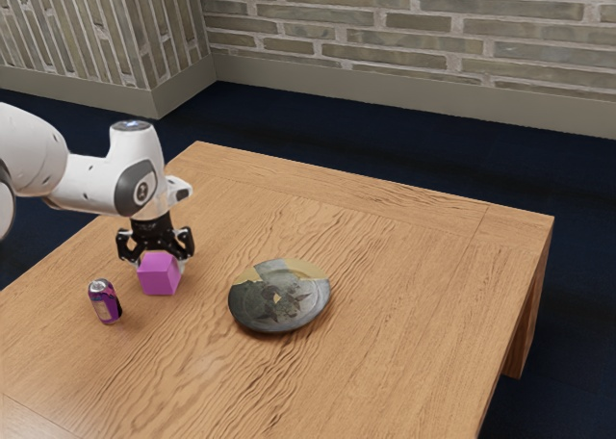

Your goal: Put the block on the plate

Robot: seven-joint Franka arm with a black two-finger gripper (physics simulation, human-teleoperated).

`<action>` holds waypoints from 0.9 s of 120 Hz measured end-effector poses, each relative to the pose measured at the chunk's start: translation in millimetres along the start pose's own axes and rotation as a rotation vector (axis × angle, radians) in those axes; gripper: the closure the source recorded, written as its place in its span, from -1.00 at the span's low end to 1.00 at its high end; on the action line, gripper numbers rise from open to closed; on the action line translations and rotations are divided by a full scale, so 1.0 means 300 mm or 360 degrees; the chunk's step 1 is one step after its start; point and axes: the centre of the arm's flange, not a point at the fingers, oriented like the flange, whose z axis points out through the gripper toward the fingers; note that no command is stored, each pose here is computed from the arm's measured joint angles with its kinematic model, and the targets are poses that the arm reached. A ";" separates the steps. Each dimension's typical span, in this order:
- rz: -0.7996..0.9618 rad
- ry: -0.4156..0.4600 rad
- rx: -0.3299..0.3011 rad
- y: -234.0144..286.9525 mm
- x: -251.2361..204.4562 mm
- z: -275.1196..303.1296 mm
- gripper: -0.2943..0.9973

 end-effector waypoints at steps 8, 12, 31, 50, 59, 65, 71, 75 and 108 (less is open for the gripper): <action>-0.0025 -0.0003 -0.0003 -0.011 0.001 0.006 -0.36; -0.0034 -0.0003 -0.0004 -0.014 0.002 0.007 -0.30; -0.0070 0.0002 -0.0006 -0.023 0.004 0.004 -0.13; -0.0077 0.0063 -0.0048 -0.005 -0.016 -0.107 -0.02; -0.0027 0.0102 -0.0082 0.066 -0.050 -0.180 0.00; 0.0030 0.0121 -0.0099 0.136 -0.093 -0.222 0.02; 0.0112 0.0146 -0.0117 0.232 -0.153 -0.271 0.03; 0.0177 0.0162 -0.0128 0.306 -0.197 -0.300 0.03; 0.0448 0.0099 -0.0103 0.607 -0.433 -0.243 0.09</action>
